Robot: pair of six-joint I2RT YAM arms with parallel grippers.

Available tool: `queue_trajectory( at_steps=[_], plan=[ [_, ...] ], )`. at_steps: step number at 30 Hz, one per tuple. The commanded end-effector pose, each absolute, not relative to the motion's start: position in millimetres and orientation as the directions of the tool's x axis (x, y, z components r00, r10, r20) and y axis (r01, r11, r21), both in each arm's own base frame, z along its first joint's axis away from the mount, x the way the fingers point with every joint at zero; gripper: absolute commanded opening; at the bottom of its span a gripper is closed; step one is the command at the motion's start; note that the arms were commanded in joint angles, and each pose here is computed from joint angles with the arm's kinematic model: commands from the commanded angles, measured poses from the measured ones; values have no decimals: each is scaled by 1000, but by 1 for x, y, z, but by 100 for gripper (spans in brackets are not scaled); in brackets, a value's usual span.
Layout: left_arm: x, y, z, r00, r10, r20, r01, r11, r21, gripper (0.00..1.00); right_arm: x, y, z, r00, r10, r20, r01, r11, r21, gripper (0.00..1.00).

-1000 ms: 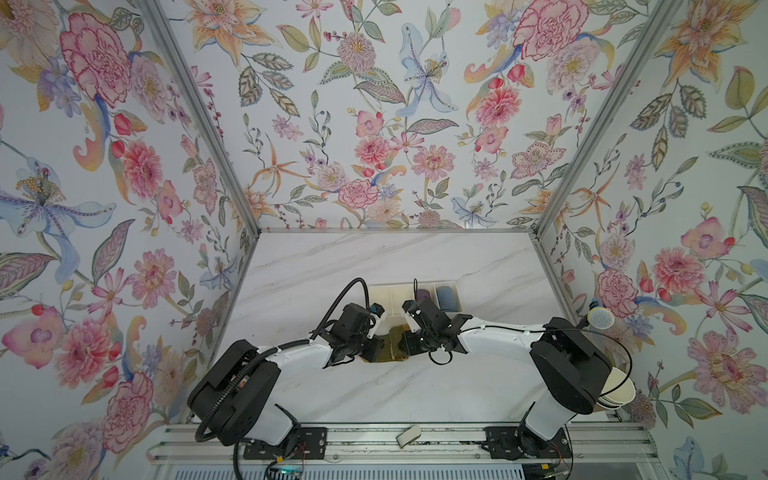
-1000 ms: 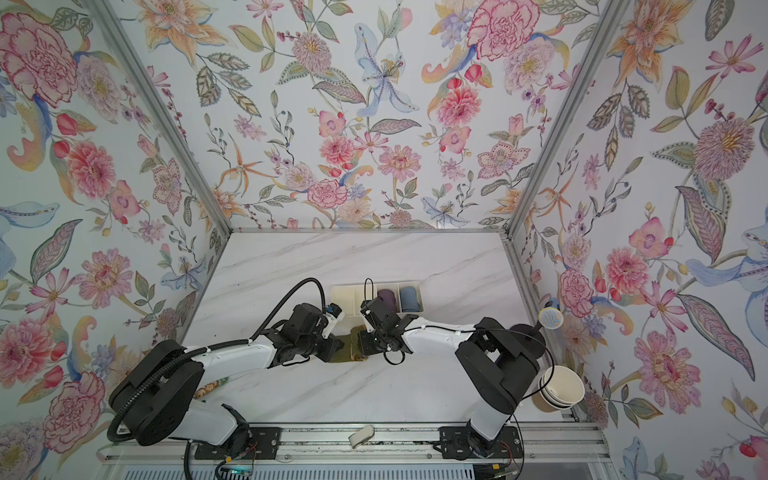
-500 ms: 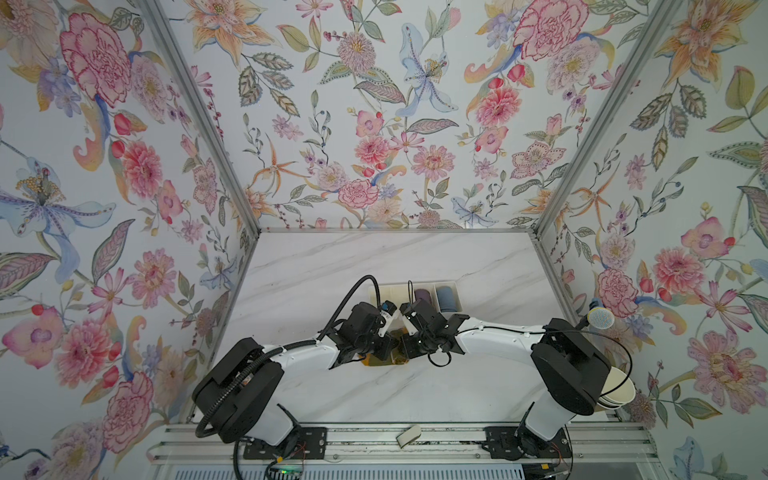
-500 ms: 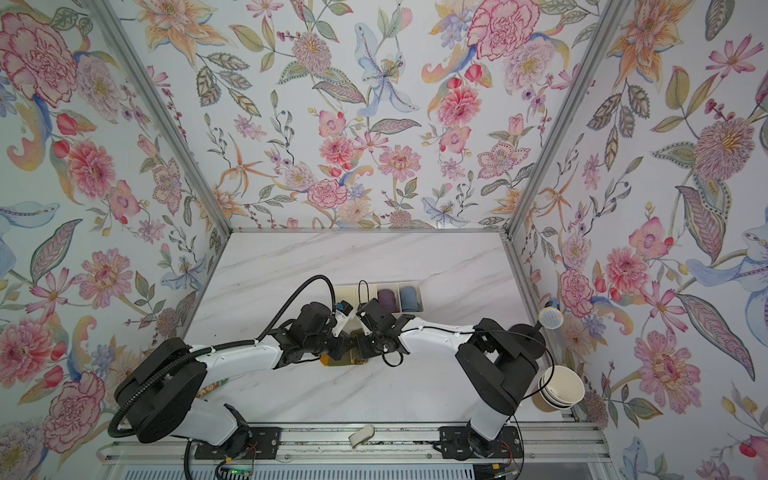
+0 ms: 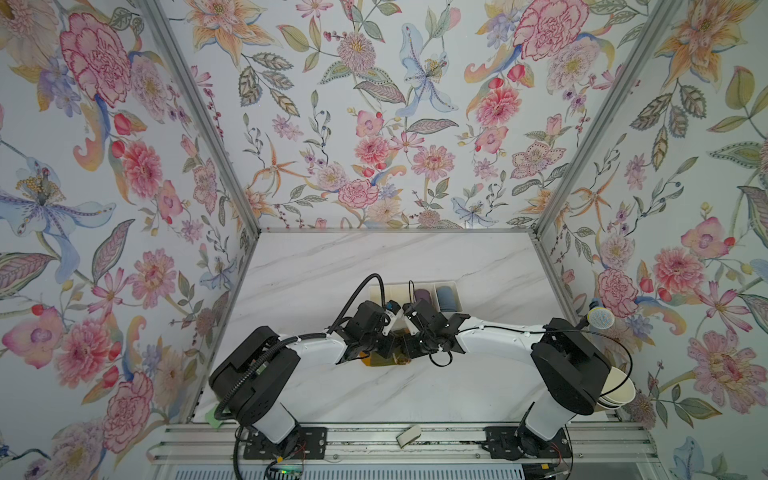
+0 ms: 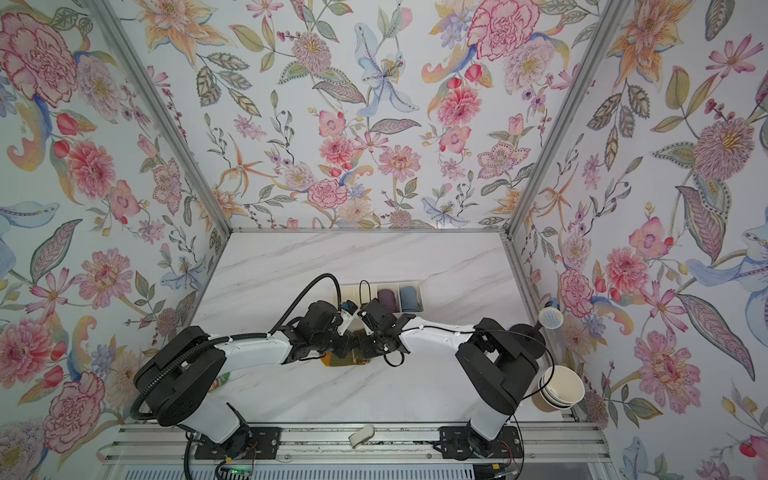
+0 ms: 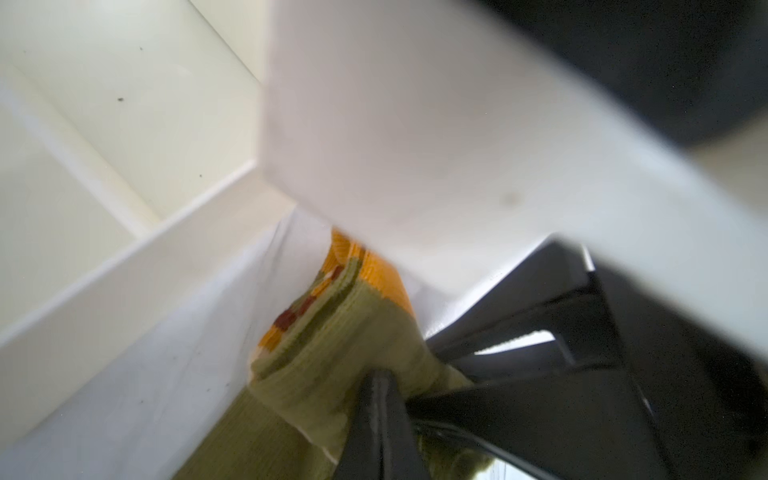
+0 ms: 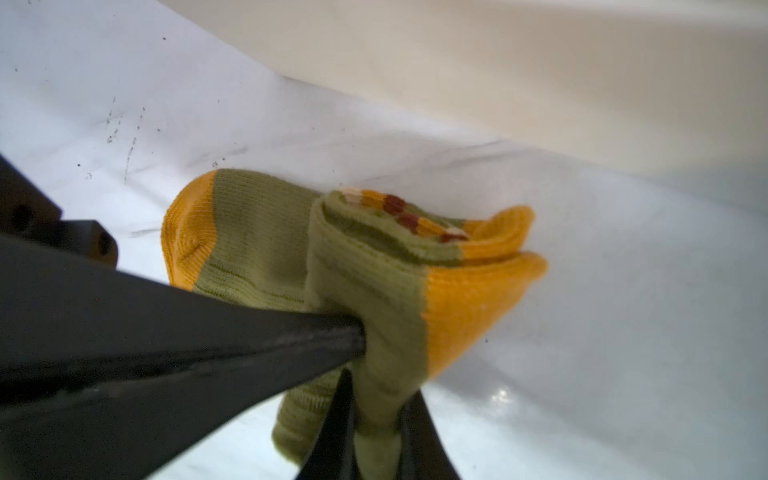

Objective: Roll the socks

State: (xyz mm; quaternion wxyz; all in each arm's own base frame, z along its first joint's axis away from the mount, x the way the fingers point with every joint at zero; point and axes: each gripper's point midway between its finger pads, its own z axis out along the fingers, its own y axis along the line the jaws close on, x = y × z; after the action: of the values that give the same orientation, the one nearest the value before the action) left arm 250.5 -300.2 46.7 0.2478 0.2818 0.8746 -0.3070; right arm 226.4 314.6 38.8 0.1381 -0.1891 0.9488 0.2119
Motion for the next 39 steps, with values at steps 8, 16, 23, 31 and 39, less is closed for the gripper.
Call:
queue_trajectory(
  at_steps=[8, 16, 23, 31, 39],
  plan=[
    [240, -289, 14, -748, 391, -536, 625, 687, -372, 0, 225, 308, 65, -872, -304, -384, -448, 810, 378, 37],
    [238, -288, 17, -745, 380, -548, 626, 681, -379, 0, 234, 277, 70, -886, -230, -403, -387, 847, 365, 37],
    [238, -288, 20, -744, 374, -553, 626, 679, -384, 0, 239, 267, 51, -900, -228, -371, -348, 888, 300, 35],
    [236, -286, 24, -745, 369, -556, 625, 677, -388, 0, 245, 269, 38, -902, -242, -358, -346, 901, 261, 34],
    [234, -285, 27, -743, 367, -559, 626, 677, -388, 0, 247, 279, 34, -894, -264, -362, -367, 895, 254, 34]
  ],
)
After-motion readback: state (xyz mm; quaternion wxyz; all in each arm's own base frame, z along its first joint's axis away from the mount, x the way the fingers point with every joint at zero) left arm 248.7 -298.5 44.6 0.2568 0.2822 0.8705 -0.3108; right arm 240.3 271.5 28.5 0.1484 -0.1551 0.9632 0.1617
